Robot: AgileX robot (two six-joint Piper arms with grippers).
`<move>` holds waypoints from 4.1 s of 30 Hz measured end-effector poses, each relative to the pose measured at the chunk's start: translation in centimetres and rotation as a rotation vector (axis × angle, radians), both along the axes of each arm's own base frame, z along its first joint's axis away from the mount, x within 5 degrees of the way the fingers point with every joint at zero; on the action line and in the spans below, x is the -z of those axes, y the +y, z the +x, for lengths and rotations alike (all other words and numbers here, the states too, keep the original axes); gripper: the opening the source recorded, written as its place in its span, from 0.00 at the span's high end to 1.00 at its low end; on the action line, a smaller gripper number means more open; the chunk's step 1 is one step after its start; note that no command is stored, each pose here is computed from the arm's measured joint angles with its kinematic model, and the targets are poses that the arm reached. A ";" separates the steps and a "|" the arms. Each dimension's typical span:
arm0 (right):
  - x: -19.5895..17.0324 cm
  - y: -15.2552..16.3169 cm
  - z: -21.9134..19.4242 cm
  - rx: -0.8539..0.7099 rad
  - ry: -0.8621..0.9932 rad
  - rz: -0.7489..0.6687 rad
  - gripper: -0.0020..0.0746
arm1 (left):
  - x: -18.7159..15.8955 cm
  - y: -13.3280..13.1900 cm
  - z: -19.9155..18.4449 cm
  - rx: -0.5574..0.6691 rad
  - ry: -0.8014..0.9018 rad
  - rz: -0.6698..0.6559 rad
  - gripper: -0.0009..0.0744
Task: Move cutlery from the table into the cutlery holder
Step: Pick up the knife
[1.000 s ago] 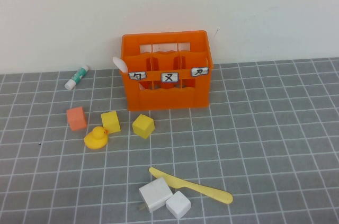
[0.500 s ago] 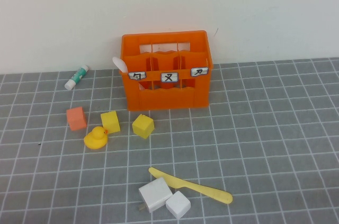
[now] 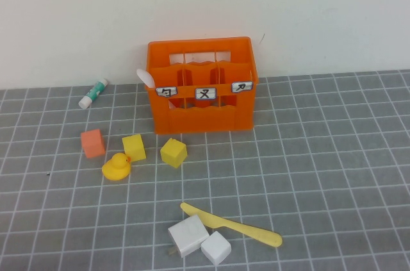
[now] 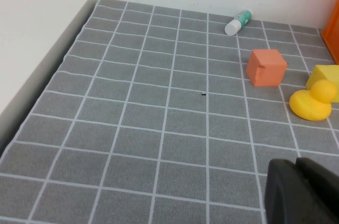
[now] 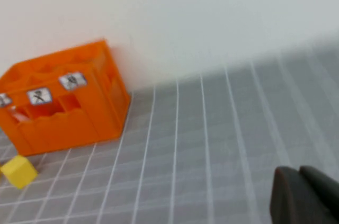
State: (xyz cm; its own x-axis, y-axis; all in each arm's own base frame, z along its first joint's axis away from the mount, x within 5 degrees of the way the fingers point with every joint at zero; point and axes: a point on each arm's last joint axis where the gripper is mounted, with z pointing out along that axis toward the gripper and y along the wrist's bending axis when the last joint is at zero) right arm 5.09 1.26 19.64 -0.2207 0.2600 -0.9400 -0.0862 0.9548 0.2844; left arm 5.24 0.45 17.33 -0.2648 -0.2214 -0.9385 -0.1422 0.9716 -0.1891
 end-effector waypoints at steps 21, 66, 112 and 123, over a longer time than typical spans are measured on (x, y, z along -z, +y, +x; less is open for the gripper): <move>-17.2 3.4 6.4 -0.860 0.164 -0.851 0.98 | 0.0 0.0 0.0 0.000 0.000 0.000 0.99; 0.2 25.7 23.3 -1.279 0.769 -1.027 0.40 | 0.0 0.0 0.0 0.001 0.000 0.003 0.99; 7.4 27.9 25.2 -1.151 0.858 -1.076 0.77 | 0.0 0.0 0.0 0.001 0.000 0.003 0.99; 3.3 28.4 25.4 -1.139 0.823 -1.011 0.82 | 0.0 0.0 0.0 0.001 0.000 0.003 0.99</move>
State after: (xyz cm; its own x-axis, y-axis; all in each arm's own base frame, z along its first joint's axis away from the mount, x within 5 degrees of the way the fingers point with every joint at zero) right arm 30.45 29.70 16.34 -0.3270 -0.9286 -0.1752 -0.9412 0.3368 -0.0281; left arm 5.24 0.45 17.33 -0.2652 -0.2186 -0.9391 -0.1414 0.9723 -0.1864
